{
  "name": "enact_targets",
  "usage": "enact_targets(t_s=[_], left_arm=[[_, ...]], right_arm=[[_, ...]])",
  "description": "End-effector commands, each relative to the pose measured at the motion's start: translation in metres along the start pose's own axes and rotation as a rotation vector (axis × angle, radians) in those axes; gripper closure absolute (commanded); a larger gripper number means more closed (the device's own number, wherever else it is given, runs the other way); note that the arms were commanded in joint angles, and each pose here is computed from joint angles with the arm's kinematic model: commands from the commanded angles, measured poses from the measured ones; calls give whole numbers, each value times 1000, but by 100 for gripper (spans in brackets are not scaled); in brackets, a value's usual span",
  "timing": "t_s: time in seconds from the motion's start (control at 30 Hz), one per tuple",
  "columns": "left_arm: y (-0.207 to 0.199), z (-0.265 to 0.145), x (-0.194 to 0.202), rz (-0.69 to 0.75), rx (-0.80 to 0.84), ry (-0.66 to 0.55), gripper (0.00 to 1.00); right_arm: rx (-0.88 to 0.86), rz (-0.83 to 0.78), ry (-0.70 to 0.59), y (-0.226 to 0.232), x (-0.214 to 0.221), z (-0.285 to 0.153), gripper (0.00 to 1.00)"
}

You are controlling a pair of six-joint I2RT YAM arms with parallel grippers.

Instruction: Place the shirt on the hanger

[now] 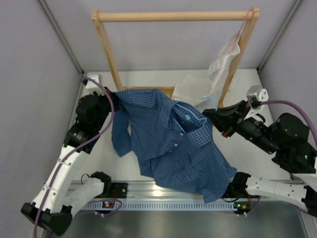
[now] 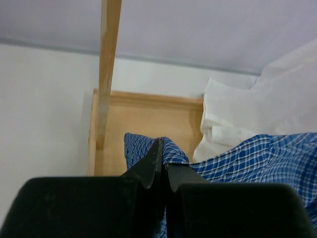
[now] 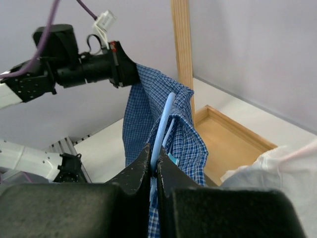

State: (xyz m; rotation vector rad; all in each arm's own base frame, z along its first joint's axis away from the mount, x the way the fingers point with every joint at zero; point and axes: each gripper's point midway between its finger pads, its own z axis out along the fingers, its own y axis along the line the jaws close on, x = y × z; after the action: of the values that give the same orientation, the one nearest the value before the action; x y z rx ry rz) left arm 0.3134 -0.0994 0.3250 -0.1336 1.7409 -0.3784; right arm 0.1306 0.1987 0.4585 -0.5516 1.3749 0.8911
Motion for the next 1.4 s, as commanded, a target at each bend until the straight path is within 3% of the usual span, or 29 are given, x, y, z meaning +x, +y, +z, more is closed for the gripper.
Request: enact_targets(t_s=[0.0, 0.2, 0.27, 0.3, 0.33, 0.43, 0.63, 0.77, 0.87, 0.93, 1.07, 1.17, 1.33, 1.37], left_arm=[[-15, -32, -76, 53, 40, -175, 100], [35, -38, -71, 69, -237, -144, 100], [61, -30, -56, 100, -378, -88, 69], [64, -25, -51, 113, -391, -57, 45], [64, -13, -40, 126, -384, 0, 2], [24, -7, -30, 96, -155, 76, 2], [-76, -66, -79, -37, 370, -38, 2], [-135, -98, -71, -84, 695, 13, 2], [-159, -101, -49, -28, 727, 35, 2], [-160, -83, -35, 57, 641, 21, 2], [-189, -68, -4, 203, 622, 47, 3], [-189, -55, 9, 284, 565, 24, 8], [-183, -34, 30, 335, 485, 56, 28], [-182, -30, 36, 343, 471, 66, 42]], right_arm=[[-50, -24, -140, 13, -51, 8, 100], [-194, -38, -234, 37, -52, 10, 100], [-212, -26, -268, 39, -52, 2, 100], [-208, -24, -273, 37, -52, 0, 100], [-204, -23, -267, 37, -50, 1, 100], [-164, -41, -222, 30, -40, 8, 100], [-5, -37, -184, 3, -28, 24, 100], [2, -25, -168, 4, -25, 36, 100], [-3, -26, -136, 7, -20, 48, 100], [8, -19, -122, 8, -21, 56, 100], [58, -3, -45, 2, -10, 68, 100], [61, 5, -35, 2, -6, 71, 100], [37, 12, -23, 7, -5, 71, 100], [26, 13, -18, 9, -4, 71, 100]])
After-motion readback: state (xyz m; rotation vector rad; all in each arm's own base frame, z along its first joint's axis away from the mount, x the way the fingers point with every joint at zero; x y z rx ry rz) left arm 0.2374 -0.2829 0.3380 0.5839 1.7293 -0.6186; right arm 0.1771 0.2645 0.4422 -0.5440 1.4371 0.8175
